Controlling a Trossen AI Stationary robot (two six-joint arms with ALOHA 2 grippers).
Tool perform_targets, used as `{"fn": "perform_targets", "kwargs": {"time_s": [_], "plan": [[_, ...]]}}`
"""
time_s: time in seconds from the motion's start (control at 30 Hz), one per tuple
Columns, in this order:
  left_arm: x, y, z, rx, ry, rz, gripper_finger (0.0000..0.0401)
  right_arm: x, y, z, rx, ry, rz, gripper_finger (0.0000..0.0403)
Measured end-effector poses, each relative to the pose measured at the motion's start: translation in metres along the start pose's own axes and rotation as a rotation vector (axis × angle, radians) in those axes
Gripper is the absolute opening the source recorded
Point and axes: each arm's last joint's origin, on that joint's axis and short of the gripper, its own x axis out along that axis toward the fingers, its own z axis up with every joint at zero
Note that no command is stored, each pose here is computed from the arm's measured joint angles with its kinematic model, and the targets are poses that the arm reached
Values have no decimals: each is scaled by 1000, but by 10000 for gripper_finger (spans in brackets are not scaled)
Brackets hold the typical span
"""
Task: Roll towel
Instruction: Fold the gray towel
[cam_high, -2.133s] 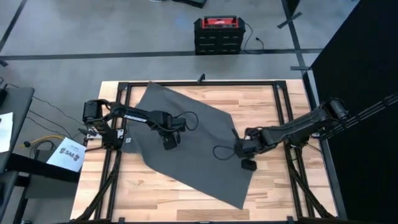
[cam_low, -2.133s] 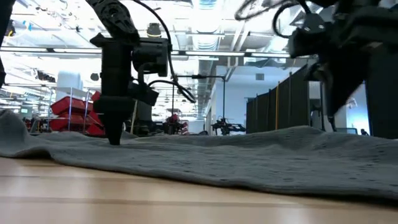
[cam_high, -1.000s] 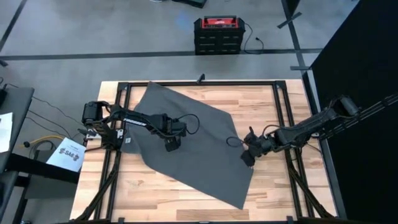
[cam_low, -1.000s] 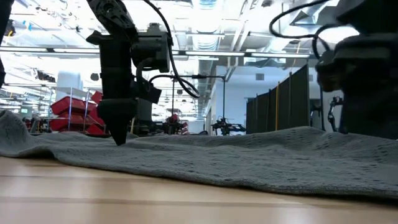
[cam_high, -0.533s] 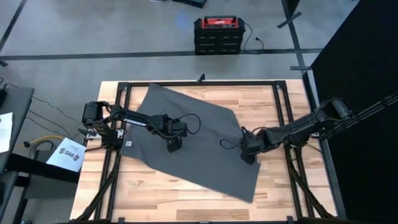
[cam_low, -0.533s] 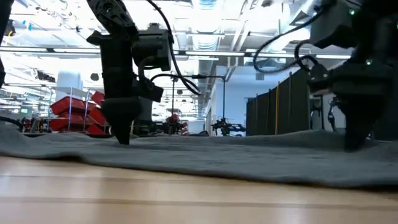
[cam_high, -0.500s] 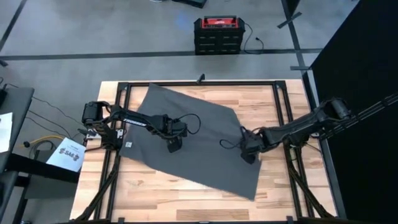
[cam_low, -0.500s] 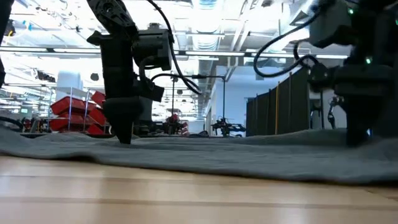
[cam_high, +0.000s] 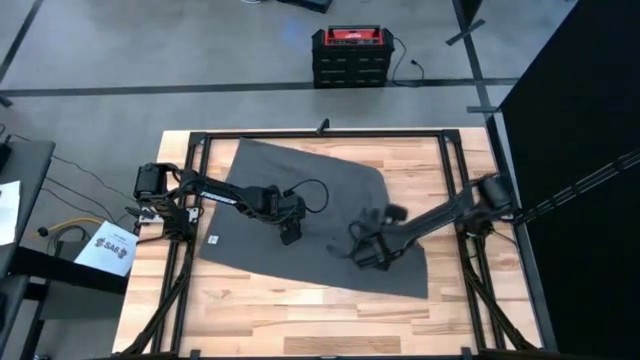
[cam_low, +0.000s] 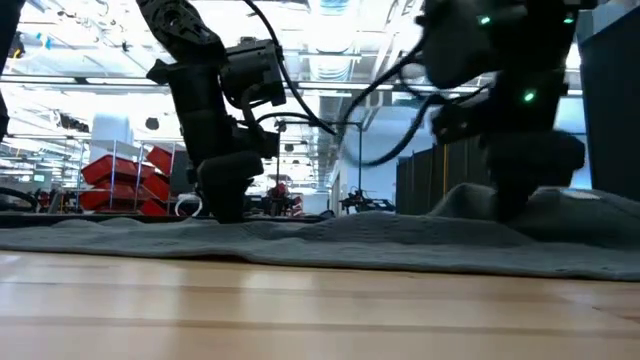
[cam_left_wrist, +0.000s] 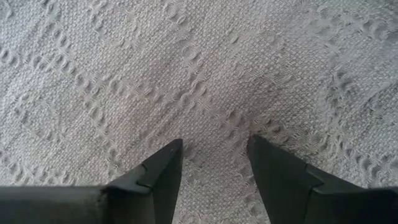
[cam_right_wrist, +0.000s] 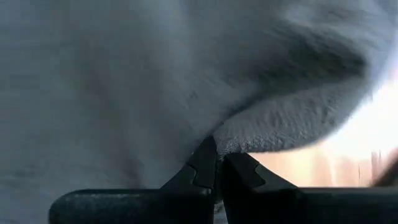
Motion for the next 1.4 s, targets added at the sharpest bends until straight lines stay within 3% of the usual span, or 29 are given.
{"fn": "perform_targets", "kwargs": {"time_s": [0.17, 0.37, 0.47, 0.53, 0.73, 0.87, 1.0, 1.23, 1.4], "plan": [[0, 0, 0, 18, -1, 1, 173, -10, 45, 28, -143, -139, 59, 26], [1, 4, 2, 19, -3, 2, 173, -27, 53, 56, -48, -282, 224, 114], [1, 5, 3, 14, -2, 2, 173, -31, 57, 64, -18, -307, 370, 161], [1, 6, 3, 14, -2, 4, 173, -32, 57, 63, -14, -283, 409, 192], [1, 6, 3, 15, 2, 8, 173, -55, 29, 48, 62, -213, 355, 249], [1, 6, 2, 16, 4, 11, 173, -80, 10, 34, 95, -218, 345, 255], [1, 6, 2, 17, 3, 12, 173, -99, -19, 8, 163, -209, 249, 255], [1, 5, 2, 20, 0, 14, 173, -64, -58, -35, 438, -123, 235, 255], [0, 2, 1, 27, -3, 17, 173, -26, -53, -56, 569, -52, 459, 255]]}}
